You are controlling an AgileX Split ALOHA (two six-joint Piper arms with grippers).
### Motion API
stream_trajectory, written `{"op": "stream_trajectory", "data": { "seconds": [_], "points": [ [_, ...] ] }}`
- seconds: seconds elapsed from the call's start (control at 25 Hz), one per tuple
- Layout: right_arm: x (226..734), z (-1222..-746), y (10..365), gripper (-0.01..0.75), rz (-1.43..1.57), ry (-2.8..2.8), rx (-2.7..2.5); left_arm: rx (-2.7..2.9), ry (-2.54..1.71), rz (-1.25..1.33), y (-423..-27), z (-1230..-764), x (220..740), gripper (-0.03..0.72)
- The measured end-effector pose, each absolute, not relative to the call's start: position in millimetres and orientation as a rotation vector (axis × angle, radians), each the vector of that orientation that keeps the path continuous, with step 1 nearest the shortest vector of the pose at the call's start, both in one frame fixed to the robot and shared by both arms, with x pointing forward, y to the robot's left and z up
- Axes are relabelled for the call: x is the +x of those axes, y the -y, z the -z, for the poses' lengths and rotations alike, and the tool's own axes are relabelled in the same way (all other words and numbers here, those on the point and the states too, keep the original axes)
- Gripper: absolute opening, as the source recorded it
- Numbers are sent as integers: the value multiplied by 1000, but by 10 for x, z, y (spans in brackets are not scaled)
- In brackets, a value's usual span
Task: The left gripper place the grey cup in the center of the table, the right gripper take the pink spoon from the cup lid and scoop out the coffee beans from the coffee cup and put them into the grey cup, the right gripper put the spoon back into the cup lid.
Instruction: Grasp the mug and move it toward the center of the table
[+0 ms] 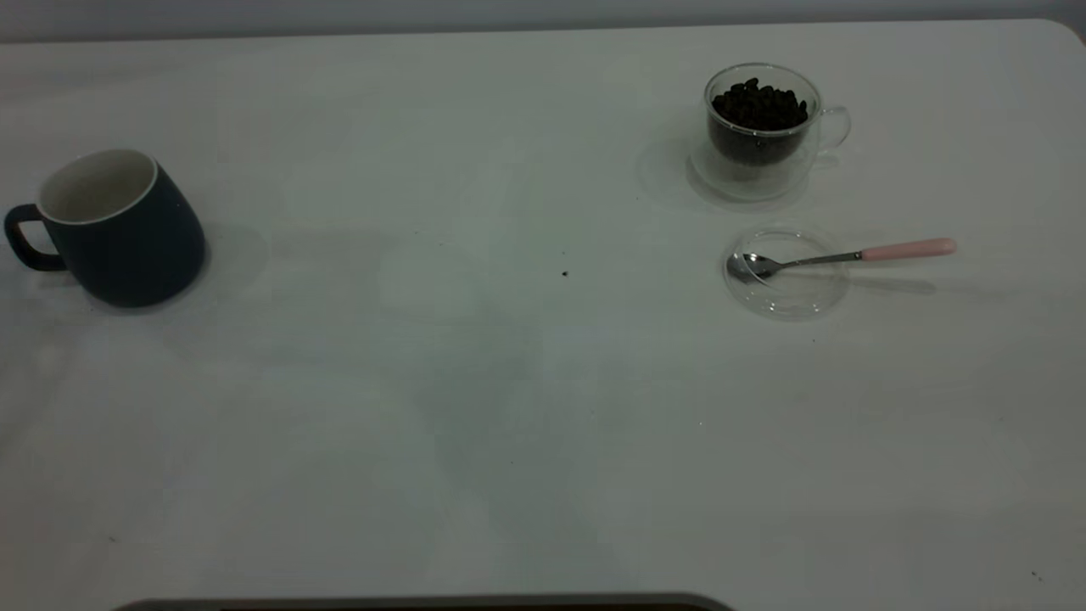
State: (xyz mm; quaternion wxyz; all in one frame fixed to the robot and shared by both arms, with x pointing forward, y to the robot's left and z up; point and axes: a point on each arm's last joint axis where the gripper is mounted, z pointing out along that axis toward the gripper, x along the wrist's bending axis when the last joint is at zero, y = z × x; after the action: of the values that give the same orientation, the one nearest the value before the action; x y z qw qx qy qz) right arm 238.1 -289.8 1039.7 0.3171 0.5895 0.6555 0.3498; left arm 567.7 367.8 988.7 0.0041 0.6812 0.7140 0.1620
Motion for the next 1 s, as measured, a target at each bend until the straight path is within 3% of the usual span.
{"op": "stream_trajectory", "data": {
  "seconds": [0.2, 0.72, 1.0],
  "points": [
    [2381, -10397, 2898, 556, -921, -1725, 1552, 2451, -2009, -418, -3811, -9607, 5975, 501],
    [2381, -10397, 2898, 556, -921, -1725, 1552, 2838, -1385, -515, -3842, -8979, 6318, 501],
    [2381, -10397, 2898, 556, -921, -1725, 1552, 3028, -865, -288, -3739, -8775, 6267, 501]
  ]
}}
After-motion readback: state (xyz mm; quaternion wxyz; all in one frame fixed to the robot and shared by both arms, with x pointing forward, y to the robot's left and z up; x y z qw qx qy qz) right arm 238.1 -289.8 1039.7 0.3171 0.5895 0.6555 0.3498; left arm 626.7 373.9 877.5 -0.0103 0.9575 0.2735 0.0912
